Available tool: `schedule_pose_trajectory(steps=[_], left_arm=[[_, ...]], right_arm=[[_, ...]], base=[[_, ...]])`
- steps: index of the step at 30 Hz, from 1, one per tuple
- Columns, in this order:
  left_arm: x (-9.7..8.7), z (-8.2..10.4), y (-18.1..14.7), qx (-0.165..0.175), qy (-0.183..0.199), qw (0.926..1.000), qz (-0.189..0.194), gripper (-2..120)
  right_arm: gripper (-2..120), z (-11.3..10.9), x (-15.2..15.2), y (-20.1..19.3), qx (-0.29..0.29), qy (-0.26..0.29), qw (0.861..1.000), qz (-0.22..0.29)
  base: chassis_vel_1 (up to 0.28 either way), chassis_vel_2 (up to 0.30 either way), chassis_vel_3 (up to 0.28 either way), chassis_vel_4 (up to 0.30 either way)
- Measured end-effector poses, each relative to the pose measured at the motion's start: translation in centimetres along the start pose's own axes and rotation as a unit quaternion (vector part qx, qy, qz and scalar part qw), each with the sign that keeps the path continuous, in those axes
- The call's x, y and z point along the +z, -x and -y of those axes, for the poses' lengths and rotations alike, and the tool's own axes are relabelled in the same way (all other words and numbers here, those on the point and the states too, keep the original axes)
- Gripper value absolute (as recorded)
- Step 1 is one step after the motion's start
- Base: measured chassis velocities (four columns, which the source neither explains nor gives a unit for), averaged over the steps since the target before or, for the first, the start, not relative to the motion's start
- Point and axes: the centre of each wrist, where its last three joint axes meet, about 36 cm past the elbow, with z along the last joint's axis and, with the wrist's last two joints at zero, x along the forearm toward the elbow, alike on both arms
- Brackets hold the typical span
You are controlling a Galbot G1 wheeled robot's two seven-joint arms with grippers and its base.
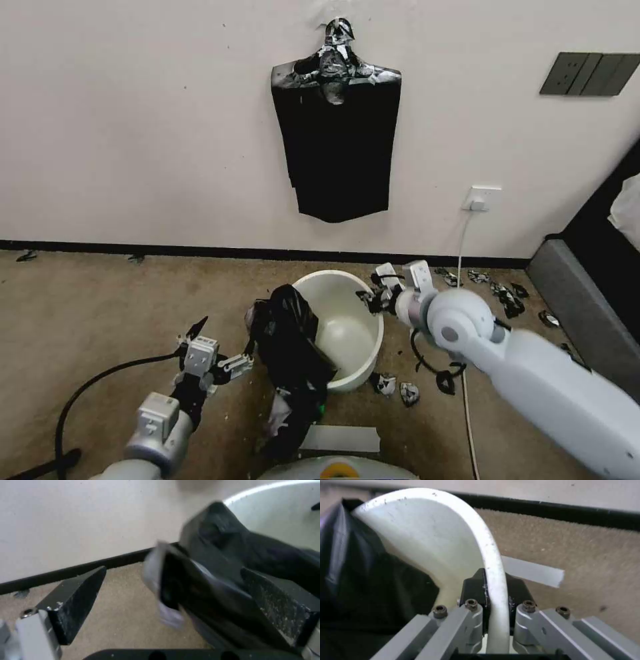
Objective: Place a trash bag onto the trash bin.
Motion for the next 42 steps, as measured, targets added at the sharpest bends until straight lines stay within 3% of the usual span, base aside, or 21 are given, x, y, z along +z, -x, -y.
schedule_pose_trajectory(steps=[5, 14, 26, 42], left_arm=[[0.2, 0.1, -0.2, 0.0, -0.002, 1.0, -0.004, 100], [0.2, 0.4, 0.3, -0.001, -0.009, 1.0, -0.001, 100], [0.1, 0.2, 0.0, -0.003, -0.005, 1.0, 0.0, 100], [-0.2, 0.0, 0.0, -0.007, -0.003, 1.0, 0.005, 100]], right_arm=[[9, -0.6, 1.6, -0.5, 0.012, 0.089, 0.995, 0.035], [9, -1.9, 4.3, -1.7, 0.046, 0.13, 0.989, 0.053], [9, -3.2, 8.0, -2.8, 0.064, 0.144, 0.986, 0.058], [9, -2.7, 8.6, -2.2, 0.074, 0.139, 0.986, 0.051]], base=[[0.0, 0.0, 0.0, 0.0], [0.0, 0.0, 0.0, 0.0], [0.0, 0.0, 0.0, 0.0], [0.0, 0.0, 0.0, 0.0]])
